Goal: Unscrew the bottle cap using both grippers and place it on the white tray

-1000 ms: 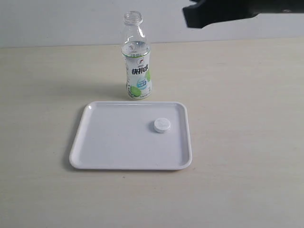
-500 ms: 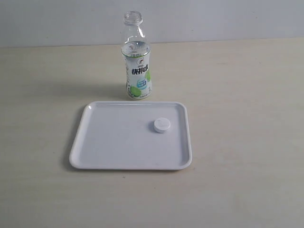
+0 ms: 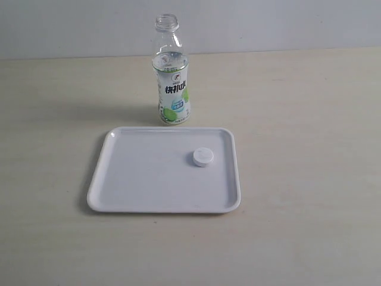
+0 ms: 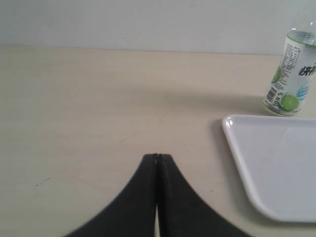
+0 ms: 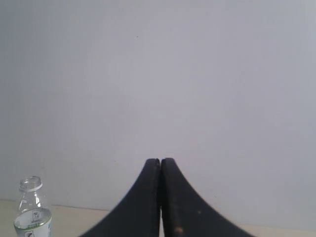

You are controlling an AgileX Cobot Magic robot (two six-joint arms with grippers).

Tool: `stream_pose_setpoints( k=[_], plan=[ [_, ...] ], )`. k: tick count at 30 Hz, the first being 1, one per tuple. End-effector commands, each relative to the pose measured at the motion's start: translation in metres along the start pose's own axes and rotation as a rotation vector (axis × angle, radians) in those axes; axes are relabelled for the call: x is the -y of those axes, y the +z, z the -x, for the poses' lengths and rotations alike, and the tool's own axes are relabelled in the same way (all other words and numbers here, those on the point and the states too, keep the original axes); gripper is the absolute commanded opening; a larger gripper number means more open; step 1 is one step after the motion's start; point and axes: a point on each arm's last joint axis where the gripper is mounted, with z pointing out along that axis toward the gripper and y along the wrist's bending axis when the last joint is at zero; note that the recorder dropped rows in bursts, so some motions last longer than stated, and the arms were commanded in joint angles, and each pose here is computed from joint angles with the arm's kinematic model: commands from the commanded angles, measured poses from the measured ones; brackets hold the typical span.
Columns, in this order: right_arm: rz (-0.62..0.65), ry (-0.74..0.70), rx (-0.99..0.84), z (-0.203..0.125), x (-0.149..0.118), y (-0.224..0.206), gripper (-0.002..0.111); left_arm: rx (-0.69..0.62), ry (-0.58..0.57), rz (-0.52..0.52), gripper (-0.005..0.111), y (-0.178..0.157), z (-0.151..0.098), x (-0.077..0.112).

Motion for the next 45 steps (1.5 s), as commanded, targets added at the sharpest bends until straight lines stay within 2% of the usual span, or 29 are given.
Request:
stream_pose_setpoints(
  k=[1,13,21,29,38,45],
  plan=[
    [-0.013,-0.011,0.003,-0.001,0.001,0.000,0.000,0.010,-0.008,0.001,0.000,0.000,0.000,0.000],
    [0.003,-0.076,-0.114,-0.015,-0.001,-0.006,0.000,0.010,-0.008,0.001,0.000,0.000,0.000,0.000],
    [-0.097,0.004,-0.038,-0.012,0.006,-0.038,0.000,0.010,-0.008,0.001,0.000,0.000,0.000,0.000],
    [-0.114,-0.008,0.013,-0.018,0.006,-0.052,0.000,0.010,-0.008,0.001,0.000,0.000,0.000,0.000],
    [-0.098,0.054,-0.004,-0.057,0.004,-0.035,0.000,0.010,-0.008,0.001,0.000,0.000,0.000,0.000],
    [-0.107,0.006,-0.172,-0.112,0.004,-0.025,0.000,0.010,-0.008,0.001,0.000,0.000,0.000,0.000]
  ],
)
